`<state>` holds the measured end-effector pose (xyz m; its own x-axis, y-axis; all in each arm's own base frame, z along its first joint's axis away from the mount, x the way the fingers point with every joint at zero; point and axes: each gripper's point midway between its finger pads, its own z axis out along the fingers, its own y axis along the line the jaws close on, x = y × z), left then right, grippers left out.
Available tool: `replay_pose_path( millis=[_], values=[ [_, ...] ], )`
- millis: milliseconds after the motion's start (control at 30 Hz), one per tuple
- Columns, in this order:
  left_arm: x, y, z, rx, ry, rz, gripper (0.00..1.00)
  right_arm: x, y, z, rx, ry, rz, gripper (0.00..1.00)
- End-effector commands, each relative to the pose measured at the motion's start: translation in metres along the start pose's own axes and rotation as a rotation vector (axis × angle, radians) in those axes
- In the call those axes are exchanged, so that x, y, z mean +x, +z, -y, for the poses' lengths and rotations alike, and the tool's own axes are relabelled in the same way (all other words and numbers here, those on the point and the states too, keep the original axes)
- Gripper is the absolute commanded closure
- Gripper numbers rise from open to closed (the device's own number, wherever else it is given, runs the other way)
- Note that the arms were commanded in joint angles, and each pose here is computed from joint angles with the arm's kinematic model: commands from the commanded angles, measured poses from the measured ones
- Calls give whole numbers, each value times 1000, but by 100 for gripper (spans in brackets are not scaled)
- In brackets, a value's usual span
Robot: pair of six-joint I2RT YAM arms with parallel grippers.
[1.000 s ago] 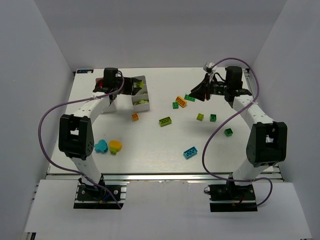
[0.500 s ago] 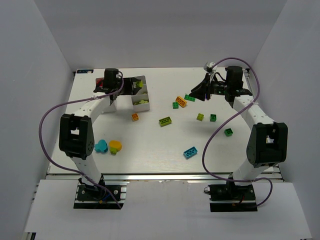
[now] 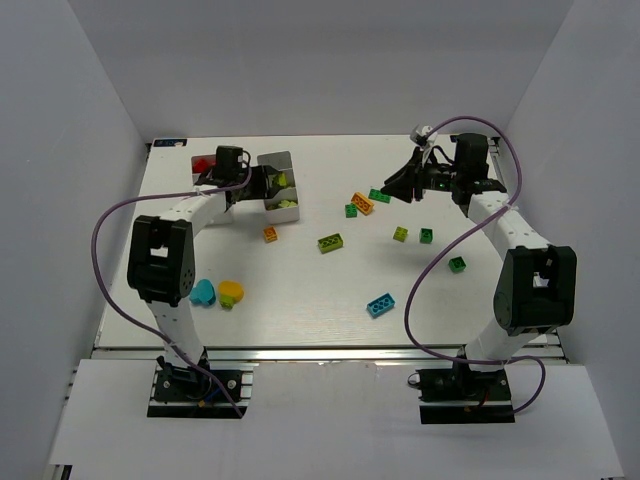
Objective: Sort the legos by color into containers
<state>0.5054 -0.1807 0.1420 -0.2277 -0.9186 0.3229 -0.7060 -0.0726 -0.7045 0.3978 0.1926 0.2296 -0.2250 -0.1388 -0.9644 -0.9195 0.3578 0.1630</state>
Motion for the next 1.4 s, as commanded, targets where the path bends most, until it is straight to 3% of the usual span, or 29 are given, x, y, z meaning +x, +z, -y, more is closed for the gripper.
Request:
replay_pose_path(
  millis=[0,300,567,733,833,867,933,967,1033,1067,1100,1167,1200,1367],
  values=[
    [-2,-5,19,47,5,13,64,-17,-6,-5,-6,-57,37,60],
    [0,-2,24,44,23,15,37,-15,-8,-4,-4,-52,36,60],
    [9,-22,41,96,70,6,36,-16,-8,-5,-23,-76,36,60],
    [32,-57,60,203,199,-47,45,1,-7,-9,-81,-120,-31,52],
    [49,-90,71,320,311,-78,61,18,-5,-1,-70,-158,-110,47],
    [46,-91,53,317,377,-78,64,22,-4,2,-59,-167,-135,47],
    [57,-123,63,462,505,-67,79,31,0,14,-17,-162,-193,47],
    [50,-119,42,441,615,-39,84,39,1,23,29,-161,-243,47],
    [46,-132,26,432,818,15,84,47,2,37,70,-148,-302,45],
    [39,-132,16,385,872,50,81,56,3,32,50,-127,-343,44],
    [34,-132,5,342,912,57,68,60,4,32,47,-125,-367,35],
    [23,-137,-19,258,1009,87,54,78,5,30,38,-142,-458,28],
    [13,-136,-37,197,1022,100,41,86,4,30,38,-159,-499,13],
    [-25,-165,-69,40,1132,279,12,125,-15,42,95,-246,-691,11]
  ],
)
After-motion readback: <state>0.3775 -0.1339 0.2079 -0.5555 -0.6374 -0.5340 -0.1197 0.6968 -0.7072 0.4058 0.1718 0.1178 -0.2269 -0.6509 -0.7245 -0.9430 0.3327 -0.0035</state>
